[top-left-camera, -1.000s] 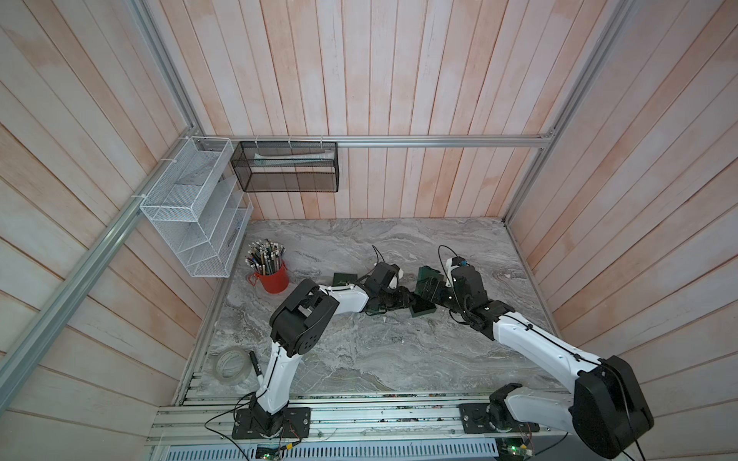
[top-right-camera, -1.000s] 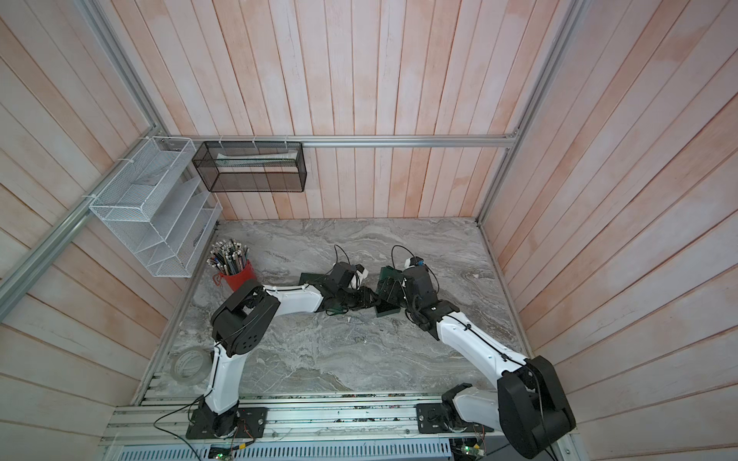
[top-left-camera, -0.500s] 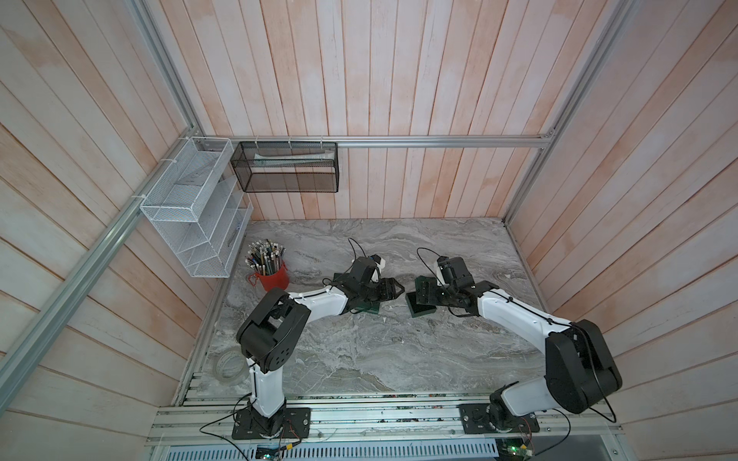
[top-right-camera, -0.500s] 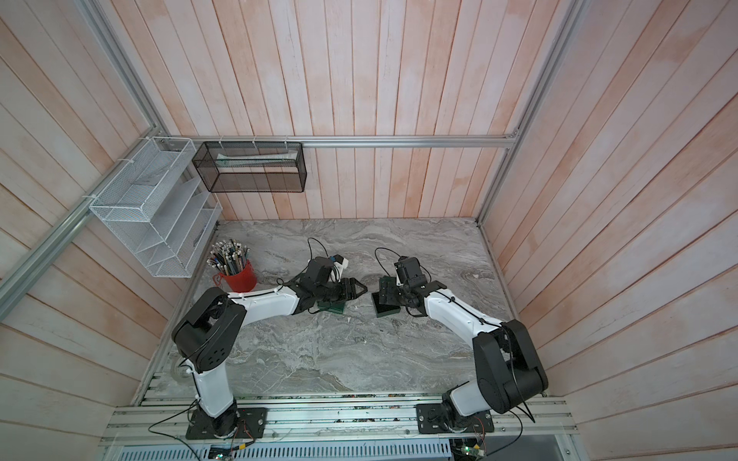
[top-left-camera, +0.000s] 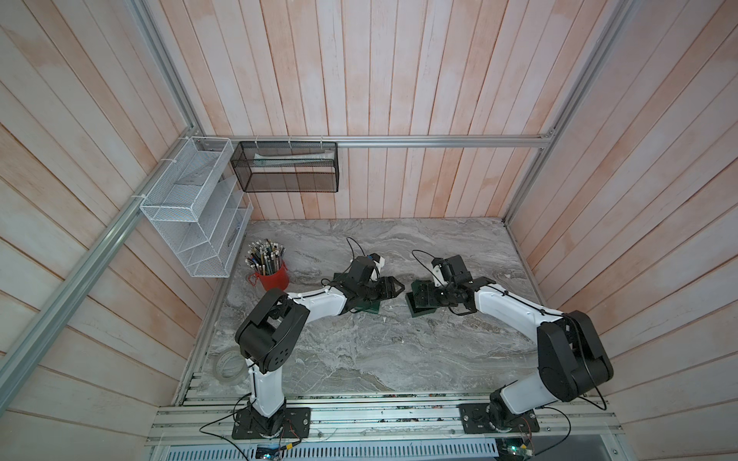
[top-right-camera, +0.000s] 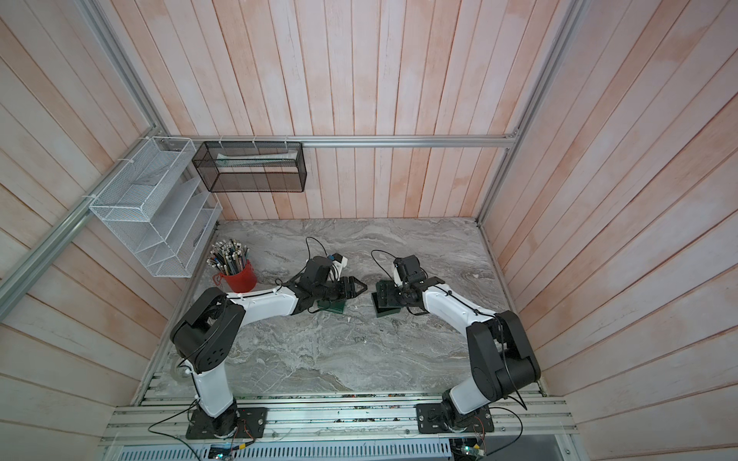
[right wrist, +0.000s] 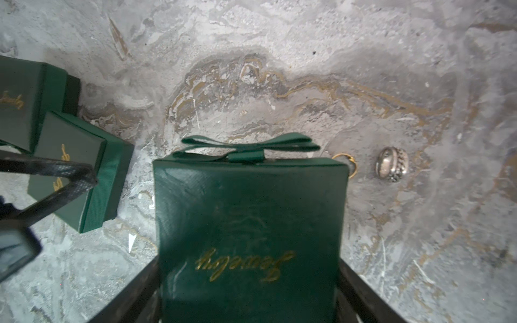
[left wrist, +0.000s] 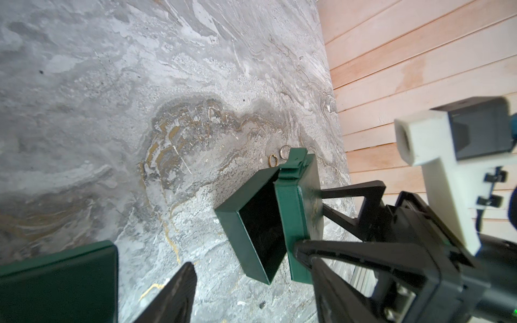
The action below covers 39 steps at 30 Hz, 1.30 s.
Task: Take the rings out of the lift-off lid box
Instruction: Close the lid on the jewelry box.
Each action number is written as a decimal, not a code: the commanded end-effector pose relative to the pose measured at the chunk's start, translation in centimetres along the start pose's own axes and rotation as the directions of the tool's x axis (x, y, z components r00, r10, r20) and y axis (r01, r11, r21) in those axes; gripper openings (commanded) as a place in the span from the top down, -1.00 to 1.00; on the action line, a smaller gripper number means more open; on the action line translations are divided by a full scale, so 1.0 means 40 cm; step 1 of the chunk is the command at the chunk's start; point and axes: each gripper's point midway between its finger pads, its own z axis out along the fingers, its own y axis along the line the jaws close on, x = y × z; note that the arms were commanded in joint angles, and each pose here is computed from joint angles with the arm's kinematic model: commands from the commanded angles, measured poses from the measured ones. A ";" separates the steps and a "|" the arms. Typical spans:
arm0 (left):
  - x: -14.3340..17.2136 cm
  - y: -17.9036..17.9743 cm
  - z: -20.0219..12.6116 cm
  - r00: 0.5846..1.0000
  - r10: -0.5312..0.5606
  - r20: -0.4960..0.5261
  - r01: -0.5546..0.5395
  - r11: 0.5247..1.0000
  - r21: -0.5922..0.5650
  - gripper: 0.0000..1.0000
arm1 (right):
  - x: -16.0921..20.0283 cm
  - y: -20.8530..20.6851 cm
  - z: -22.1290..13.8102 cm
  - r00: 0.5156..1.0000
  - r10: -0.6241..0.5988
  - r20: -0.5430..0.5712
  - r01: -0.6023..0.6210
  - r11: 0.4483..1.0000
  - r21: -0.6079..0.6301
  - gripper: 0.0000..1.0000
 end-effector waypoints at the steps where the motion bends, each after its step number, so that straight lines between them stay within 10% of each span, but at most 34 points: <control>1: 0.008 0.004 0.011 1.000 -0.006 -0.008 0.006 1.000 0.015 -0.36 | 0.018 0.009 0.016 1.000 0.002 -0.030 -0.003 0.999 -0.038 -0.68; 39: 0.030 0.010 0.011 0.999 -0.025 -0.021 0.026 0.999 0.037 -0.36 | 0.004 -0.008 0.031 0.993 -0.111 -0.046 0.112 0.993 0.022 -0.72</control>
